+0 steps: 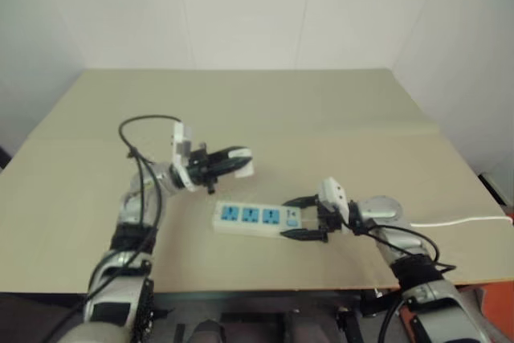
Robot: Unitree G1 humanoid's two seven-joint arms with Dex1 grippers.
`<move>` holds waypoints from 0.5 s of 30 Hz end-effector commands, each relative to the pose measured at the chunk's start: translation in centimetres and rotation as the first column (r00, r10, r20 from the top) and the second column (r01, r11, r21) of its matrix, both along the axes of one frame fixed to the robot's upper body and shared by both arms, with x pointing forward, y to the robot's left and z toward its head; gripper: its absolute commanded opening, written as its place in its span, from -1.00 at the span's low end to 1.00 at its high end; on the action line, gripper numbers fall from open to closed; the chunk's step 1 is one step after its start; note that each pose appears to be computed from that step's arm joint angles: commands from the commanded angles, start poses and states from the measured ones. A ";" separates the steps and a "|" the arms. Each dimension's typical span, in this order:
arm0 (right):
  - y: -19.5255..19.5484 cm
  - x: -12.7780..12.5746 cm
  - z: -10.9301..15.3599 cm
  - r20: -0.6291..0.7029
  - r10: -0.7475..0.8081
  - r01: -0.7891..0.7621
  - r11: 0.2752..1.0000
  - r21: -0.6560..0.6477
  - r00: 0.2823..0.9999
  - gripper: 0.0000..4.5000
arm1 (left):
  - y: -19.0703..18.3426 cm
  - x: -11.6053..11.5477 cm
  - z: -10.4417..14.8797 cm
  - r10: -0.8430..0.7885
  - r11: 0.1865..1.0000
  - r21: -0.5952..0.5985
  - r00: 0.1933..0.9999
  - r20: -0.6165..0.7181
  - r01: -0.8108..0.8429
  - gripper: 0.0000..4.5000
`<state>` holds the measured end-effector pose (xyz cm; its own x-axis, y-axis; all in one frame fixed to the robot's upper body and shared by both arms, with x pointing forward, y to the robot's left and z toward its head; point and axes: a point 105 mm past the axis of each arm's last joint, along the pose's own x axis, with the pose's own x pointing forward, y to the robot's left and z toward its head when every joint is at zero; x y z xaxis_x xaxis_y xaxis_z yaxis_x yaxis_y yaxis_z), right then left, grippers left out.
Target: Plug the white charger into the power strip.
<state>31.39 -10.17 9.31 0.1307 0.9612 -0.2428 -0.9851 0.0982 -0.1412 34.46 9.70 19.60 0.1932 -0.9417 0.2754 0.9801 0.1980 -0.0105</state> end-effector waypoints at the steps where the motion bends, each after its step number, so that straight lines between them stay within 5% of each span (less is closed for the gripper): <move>1: 0.9 -0.8 -1.0 -0.035 0.062 -0.063 0.998 -0.022 0.997 0.50 | -1.5 -1.4 0.2 -0.084 0.996 0.025 0.996 -0.015 0.084 -0.55; 15: 1.3 -1.3 -1.3 -0.050 0.099 -0.100 0.995 -0.019 0.994 0.50 | -2.4 -3.2 -3.1 -0.265 0.955 0.127 0.964 -0.030 0.267 -0.55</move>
